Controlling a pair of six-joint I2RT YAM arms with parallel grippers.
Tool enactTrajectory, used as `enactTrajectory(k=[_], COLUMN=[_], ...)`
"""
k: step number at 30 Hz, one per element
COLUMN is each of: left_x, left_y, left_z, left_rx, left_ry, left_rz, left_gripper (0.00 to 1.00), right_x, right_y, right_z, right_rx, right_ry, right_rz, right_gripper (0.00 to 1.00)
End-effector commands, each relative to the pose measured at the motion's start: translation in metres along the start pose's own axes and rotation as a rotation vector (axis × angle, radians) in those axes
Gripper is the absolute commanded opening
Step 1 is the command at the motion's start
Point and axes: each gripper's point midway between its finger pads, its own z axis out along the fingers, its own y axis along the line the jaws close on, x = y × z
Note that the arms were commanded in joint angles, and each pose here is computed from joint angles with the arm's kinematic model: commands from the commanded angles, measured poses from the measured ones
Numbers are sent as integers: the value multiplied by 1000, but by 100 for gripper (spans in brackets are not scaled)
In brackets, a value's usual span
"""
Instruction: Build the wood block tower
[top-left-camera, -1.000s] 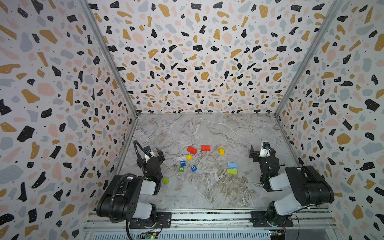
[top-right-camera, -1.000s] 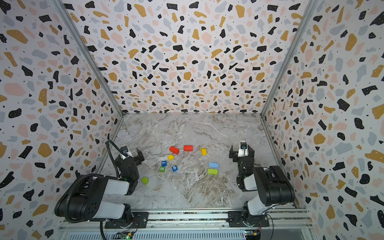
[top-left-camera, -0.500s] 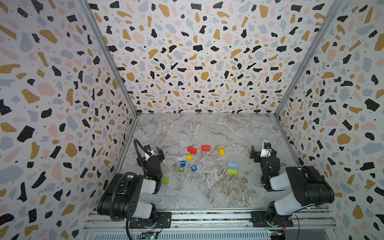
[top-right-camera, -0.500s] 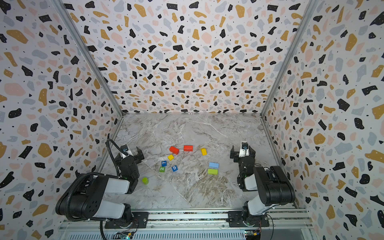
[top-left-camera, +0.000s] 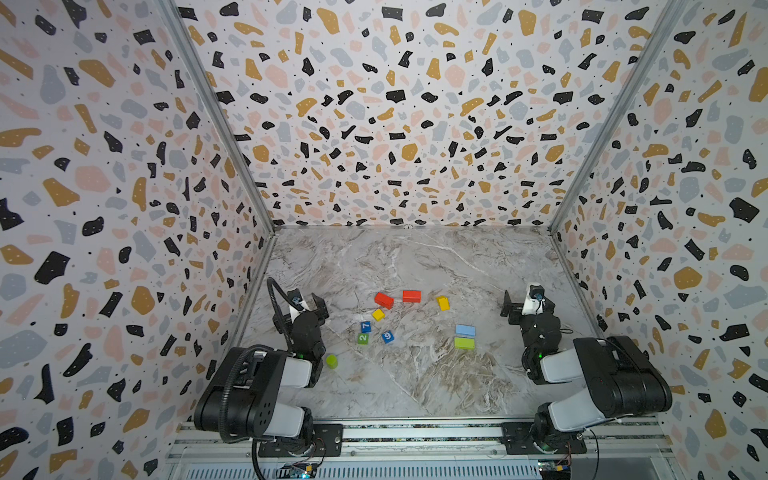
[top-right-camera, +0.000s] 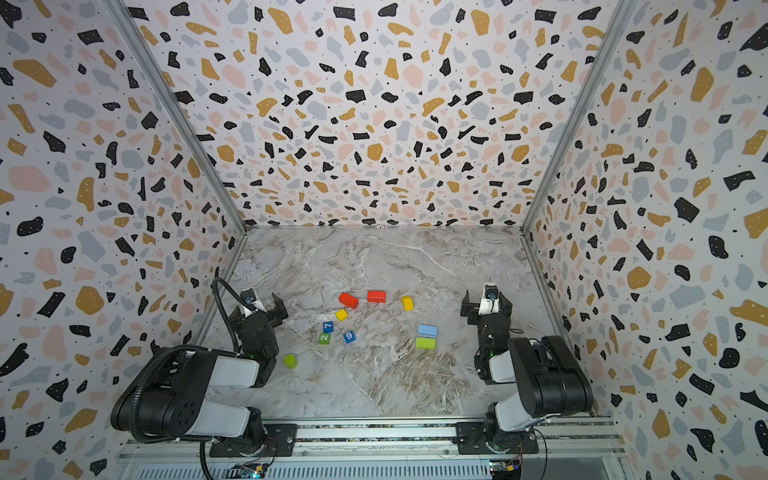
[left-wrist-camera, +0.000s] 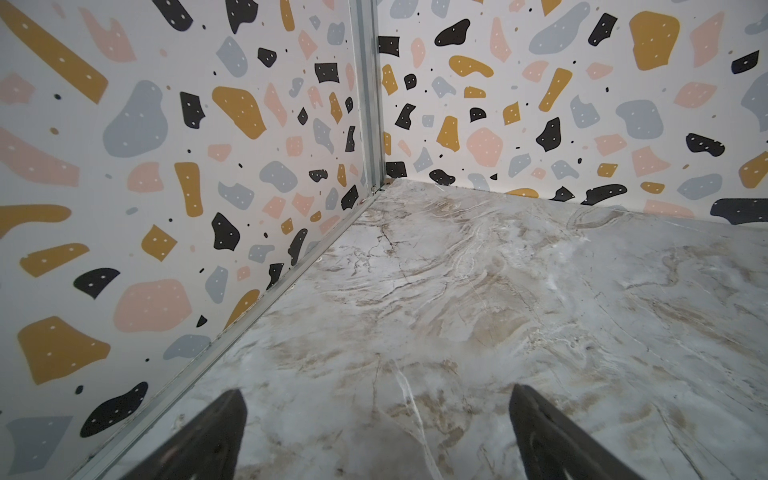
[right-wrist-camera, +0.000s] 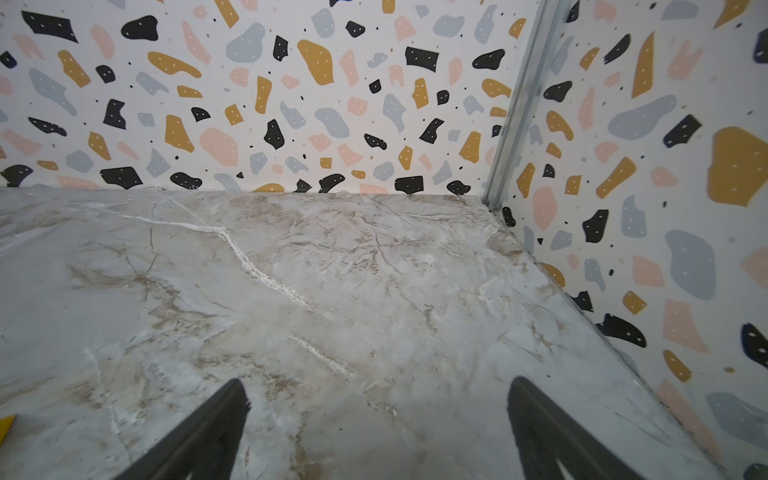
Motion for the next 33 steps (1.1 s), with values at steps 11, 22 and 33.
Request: enactTrajectory(k=[11,22,33], left_x=[-71,-139,-138], left_y=[-34,-94,-102], left_z=[-5,-47,-76], left_rx=[30,261,318], left_ry=[32,246,269], left_rz=[36,53,-66], left_gripper=[100,100,100], right_x=[-76,-115,-106], right_y=[9,86,182], right_z=[-16,-31,-39], right_rx=[33,-352,-659], right_ry=[-27,292,473], right_rz=[62,200,-11], right_gripper=[100,90,89])
